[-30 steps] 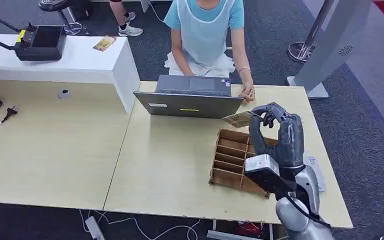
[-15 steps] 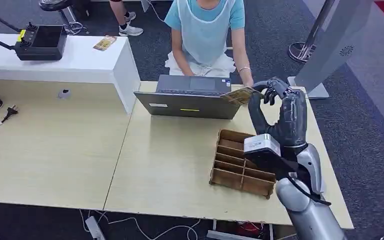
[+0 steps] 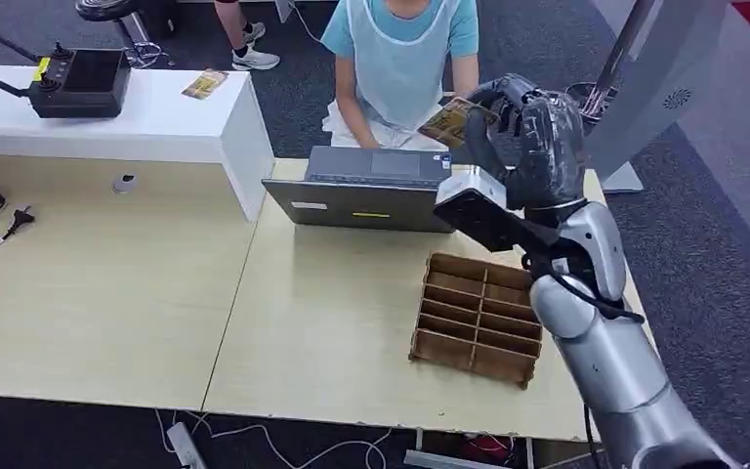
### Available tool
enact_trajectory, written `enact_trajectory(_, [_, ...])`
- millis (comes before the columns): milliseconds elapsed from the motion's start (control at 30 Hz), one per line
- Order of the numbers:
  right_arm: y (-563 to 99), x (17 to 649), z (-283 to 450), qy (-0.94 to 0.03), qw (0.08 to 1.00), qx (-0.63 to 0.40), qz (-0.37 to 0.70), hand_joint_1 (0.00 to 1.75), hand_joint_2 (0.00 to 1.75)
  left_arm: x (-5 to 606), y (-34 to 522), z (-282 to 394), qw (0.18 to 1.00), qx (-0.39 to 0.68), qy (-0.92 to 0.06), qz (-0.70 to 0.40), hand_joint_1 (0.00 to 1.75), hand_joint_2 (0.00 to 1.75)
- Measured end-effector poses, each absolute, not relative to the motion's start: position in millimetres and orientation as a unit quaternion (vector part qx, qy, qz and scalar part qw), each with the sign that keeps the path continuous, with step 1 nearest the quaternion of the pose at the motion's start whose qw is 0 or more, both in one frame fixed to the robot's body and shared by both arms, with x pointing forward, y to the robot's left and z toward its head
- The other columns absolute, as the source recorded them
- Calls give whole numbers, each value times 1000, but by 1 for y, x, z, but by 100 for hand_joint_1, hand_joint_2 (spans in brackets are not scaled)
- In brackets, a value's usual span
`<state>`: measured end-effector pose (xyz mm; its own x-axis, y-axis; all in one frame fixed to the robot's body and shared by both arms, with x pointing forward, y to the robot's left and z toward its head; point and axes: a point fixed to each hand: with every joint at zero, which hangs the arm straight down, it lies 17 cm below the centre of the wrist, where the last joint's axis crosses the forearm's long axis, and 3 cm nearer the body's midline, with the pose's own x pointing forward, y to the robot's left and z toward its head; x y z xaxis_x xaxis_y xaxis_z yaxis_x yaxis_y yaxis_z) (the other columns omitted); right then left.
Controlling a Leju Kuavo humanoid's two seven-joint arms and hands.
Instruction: Pass the card to the sensor for recognition and then transmit it.
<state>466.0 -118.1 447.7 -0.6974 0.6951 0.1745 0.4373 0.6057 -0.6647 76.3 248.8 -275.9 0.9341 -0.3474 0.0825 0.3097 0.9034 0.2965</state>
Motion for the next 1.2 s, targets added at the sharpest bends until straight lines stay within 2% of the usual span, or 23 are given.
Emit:
enact_trajectory(200, [-110, 498, 451, -862, 260, -277, 335, 175, 175, 77, 247, -276, 973, 138, -68, -174, 0, 0])
enact_trajectory(600, [-119, 575, 459, -810, 339, -302, 371, 175, 175, 80, 247, -276, 969, 136, -72, -194, 0, 0])
enact_trajectory(1200, [-151, 642, 403, -722, 440, -354, 399, 175, 175, 88, 243, -275, 967, 131, -75, -204, 0, 0])
